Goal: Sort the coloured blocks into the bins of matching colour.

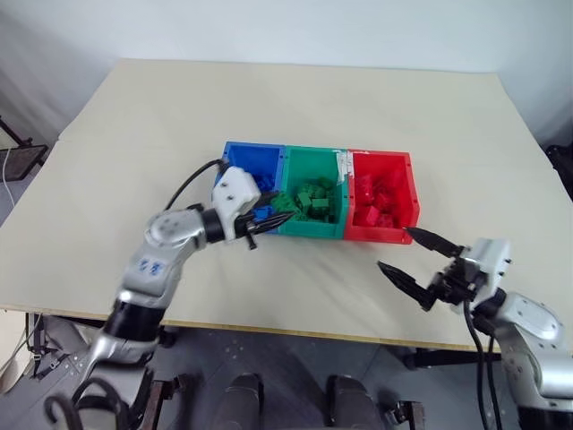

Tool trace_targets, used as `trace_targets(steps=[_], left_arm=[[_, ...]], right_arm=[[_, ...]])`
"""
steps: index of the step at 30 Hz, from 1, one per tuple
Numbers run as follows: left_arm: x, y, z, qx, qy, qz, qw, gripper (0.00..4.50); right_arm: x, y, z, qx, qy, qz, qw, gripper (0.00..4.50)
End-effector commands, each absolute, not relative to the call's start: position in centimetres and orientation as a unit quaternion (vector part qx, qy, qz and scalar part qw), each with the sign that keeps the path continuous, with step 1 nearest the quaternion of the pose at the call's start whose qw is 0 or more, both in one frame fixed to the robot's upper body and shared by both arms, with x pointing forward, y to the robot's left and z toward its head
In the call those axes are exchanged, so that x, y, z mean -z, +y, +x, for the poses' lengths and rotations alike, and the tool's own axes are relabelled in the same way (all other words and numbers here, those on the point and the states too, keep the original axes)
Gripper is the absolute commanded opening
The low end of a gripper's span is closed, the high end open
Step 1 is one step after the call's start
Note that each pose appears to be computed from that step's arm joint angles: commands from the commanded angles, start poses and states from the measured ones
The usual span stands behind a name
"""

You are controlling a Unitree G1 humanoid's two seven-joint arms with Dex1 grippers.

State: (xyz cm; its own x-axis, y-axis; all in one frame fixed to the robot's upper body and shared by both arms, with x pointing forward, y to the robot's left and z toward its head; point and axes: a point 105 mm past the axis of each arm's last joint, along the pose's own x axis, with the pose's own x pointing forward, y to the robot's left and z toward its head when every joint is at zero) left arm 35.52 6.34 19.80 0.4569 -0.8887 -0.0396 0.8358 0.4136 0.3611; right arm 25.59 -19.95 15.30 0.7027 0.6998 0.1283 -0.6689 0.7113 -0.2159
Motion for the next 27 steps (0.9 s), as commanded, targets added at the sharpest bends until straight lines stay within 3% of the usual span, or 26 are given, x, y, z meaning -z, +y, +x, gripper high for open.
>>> trace_targets(steps=[1,3,8,12,15,27], left_arm=[[-20.8,5.2,37.1,0.513,-0.108,0.174,0.833,1.49],[-21.2,4.4,38.2,0.515,-0.109,0.163,0.834,1.49],[-21.9,3.6,38.9,0.522,-0.122,0.151,0.830,3.06],[-21.2,5.0,37.8,0.530,-0.127,0.180,0.819,4.37],[-21.1,8.4,35.2,0.532,-0.144,0.189,0.813,4.47],[-17.3,21.4,27.1,0.389,-0.023,0.195,0.900,4.47]], right_arm=[[-16.9,-20.0,24.8,-0.350,-0.134,-0.099,0.922,4.50],[-17.0,-19.8,24.5,-0.341,-0.137,-0.099,0.925,4.50],[-17.3,-18.9,24.1,-0.343,-0.144,-0.094,0.924,4.50],[-17.4,-18.4,24.4,-0.360,-0.144,-0.097,0.917,4.50],[-17.4,-18.1,25.4,-0.389,-0.138,-0.099,0.905,4.50],[-17.0,-18.4,28.4,-0.489,-0.103,-0.145,0.854,4.50]])
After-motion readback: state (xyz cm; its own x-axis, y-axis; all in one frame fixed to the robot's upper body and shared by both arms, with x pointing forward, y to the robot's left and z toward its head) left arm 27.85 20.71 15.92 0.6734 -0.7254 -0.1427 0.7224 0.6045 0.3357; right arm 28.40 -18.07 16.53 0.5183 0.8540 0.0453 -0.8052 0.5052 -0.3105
